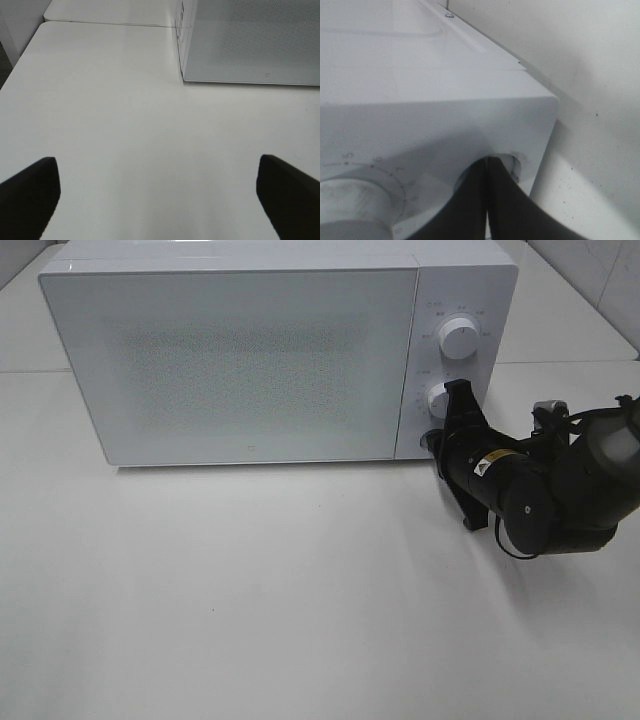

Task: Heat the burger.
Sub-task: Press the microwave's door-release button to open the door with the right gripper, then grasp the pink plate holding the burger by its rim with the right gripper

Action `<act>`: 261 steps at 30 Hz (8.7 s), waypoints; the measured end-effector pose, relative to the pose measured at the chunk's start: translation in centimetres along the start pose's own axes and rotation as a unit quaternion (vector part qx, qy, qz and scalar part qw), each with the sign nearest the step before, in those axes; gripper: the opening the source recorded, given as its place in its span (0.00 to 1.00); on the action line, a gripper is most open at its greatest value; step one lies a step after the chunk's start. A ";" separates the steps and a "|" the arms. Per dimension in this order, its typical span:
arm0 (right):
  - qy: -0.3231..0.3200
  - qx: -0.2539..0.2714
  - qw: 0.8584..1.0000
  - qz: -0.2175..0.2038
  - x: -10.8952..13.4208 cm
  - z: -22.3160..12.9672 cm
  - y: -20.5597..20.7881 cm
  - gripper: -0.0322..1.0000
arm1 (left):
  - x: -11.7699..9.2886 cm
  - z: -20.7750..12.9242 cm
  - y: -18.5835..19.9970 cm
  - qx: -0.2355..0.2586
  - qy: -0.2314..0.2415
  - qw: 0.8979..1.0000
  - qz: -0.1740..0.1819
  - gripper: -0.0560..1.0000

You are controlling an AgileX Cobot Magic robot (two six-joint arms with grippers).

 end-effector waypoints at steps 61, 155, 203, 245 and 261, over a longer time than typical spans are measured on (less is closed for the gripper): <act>-0.054 0.003 0.998 -0.044 0.1 -0.4 -0.8 0.06 | 0.0 0.0 0.0 0.000 0.000 1.000 0.000 0.99; 0.802 0.319 0.479 -0.163 8.6 -2.7 15.8 0.97 | 0.0 0.0 0.0 0.000 0.000 1.000 0.000 0.99; 0.897 0.427 0.112 0.002 9.1 -18.3 1.0 0.94 | 0.0 0.0 0.0 0.000 0.000 1.000 0.000 0.99; 0.916 0.367 0.160 0.019 10.0 -20.8 -5.2 0.89 | 0.0 0.0 0.0 0.000 0.000 1.000 0.000 0.99; 0.918 0.356 0.172 0.013 10.3 -19.5 -6.3 0.85 | 0.0 0.0 0.0 0.000 0.000 1.000 0.000 0.99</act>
Point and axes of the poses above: a point on each arm's last joint axis where the gripper is mounted, y pointing back along that axis away from the gripper, x along the wrist's bending axis when the last joint is at zero, z = x × y, the point moved 5 cm from there along -y, pointing out along that axis toward the gripper, and after that the axes turned 15 degrees about -y, right-handed, at the moved point
